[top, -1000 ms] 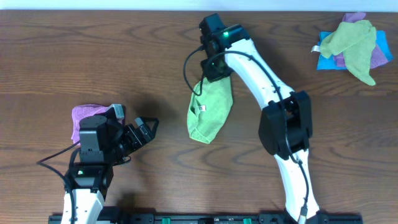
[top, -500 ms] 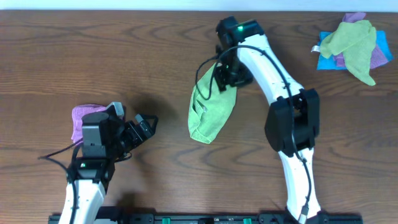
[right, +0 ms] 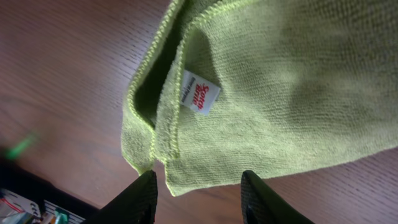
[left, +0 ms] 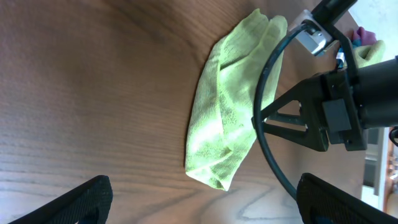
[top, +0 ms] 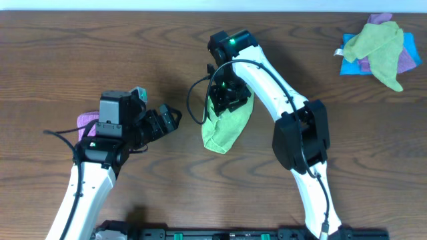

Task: Fold the cloth

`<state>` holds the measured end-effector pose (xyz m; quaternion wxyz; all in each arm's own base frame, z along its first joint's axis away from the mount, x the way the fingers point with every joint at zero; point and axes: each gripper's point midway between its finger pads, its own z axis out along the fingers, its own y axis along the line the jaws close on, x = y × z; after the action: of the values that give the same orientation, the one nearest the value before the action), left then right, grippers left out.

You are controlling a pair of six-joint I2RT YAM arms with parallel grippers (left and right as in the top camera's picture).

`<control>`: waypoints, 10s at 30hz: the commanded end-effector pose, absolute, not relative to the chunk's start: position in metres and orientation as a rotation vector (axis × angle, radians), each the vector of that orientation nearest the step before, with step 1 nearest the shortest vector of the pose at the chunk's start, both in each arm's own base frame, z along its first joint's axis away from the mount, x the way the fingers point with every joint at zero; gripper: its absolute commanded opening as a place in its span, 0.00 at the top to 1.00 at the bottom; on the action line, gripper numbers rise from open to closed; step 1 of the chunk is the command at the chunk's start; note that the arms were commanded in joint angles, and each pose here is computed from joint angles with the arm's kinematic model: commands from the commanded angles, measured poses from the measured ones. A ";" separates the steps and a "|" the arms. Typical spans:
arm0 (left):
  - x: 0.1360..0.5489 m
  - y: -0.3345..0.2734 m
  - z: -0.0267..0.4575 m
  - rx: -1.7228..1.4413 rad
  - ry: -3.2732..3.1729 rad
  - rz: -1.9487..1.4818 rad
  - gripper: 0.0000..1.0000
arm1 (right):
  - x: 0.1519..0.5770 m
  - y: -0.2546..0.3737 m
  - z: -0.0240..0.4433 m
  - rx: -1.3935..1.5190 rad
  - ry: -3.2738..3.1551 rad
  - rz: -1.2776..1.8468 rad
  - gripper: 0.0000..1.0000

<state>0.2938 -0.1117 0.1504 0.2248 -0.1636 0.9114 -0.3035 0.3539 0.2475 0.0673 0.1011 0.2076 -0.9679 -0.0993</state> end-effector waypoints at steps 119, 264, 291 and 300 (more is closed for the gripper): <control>0.268 -0.219 0.150 -0.278 2.622 -1.116 0.04 | 0.330 0.005 0.093 -0.124 -3.515 0.121 0.37; 0.272 -0.260 0.137 0.090 2.721 -0.486 0.04 | 0.308 0.110 0.091 0.167 -3.266 -0.928 0.15; 0.250 -0.112 0.205 -0.456 2.622 -0.264 0.05 | 0.294 0.203 0.018 0.401 -3.016 -1.037 0.21; 0.244 -0.087 0.217 -0.561 2.573 -0.268 0.05 | 0.289 0.210 0.020 0.411 -2.977 -1.089 0.36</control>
<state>0.2433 -0.0890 0.2114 0.2413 -0.1948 0.9461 -0.0932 0.2961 0.2001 0.0187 -0.0393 0.1211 -0.9384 -0.3214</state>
